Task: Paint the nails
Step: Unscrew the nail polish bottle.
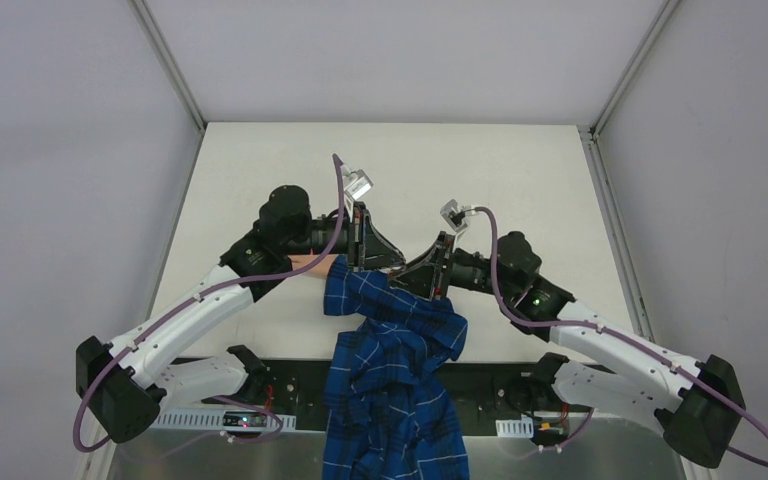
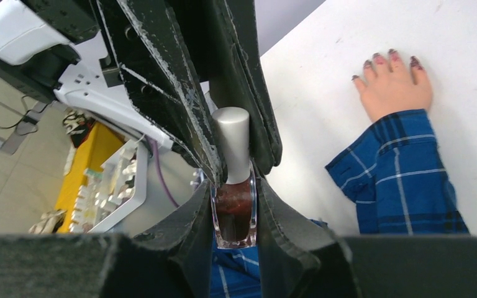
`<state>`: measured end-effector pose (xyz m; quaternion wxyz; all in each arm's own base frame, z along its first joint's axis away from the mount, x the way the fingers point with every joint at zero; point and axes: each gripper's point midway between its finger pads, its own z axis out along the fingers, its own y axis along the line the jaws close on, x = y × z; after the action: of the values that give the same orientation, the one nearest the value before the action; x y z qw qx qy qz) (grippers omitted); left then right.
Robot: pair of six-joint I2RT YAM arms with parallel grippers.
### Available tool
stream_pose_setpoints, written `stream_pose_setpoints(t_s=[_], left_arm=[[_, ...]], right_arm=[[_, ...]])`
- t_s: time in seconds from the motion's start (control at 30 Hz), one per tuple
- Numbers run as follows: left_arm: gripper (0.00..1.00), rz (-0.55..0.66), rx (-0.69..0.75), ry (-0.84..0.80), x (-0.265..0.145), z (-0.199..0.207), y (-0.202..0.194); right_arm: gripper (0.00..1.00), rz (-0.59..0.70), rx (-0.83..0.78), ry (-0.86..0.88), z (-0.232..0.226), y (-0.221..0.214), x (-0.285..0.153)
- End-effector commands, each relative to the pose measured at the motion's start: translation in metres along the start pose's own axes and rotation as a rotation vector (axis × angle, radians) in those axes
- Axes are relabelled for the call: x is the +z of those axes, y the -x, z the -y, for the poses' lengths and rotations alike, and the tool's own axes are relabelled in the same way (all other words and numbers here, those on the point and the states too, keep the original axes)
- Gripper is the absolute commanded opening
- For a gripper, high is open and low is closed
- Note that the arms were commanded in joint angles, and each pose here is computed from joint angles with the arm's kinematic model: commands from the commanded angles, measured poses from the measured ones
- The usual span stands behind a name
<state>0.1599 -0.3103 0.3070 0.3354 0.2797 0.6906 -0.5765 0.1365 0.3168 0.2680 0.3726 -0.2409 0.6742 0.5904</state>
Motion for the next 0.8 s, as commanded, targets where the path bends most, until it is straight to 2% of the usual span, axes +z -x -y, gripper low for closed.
stream_pose_setpoints(t_s=[0.0,0.37,0.77], left_arm=[[0.00,0.035,0.052,-0.055,0.000,0.016,0.008],[0.00,0.065,-0.024,0.073,0.005,-0.014,0.005],[0.00,0.067,-0.102,0.293,0.000,-0.056,-0.003]], right_arm=[[0.00,0.150,-0.041,-0.187,0.027,0.034,-0.001],[0.00,0.303,-0.111,-0.501,0.074,0.063,-0.009],[0.00,0.427,-0.232,-0.809,0.115,0.093,-0.005]])
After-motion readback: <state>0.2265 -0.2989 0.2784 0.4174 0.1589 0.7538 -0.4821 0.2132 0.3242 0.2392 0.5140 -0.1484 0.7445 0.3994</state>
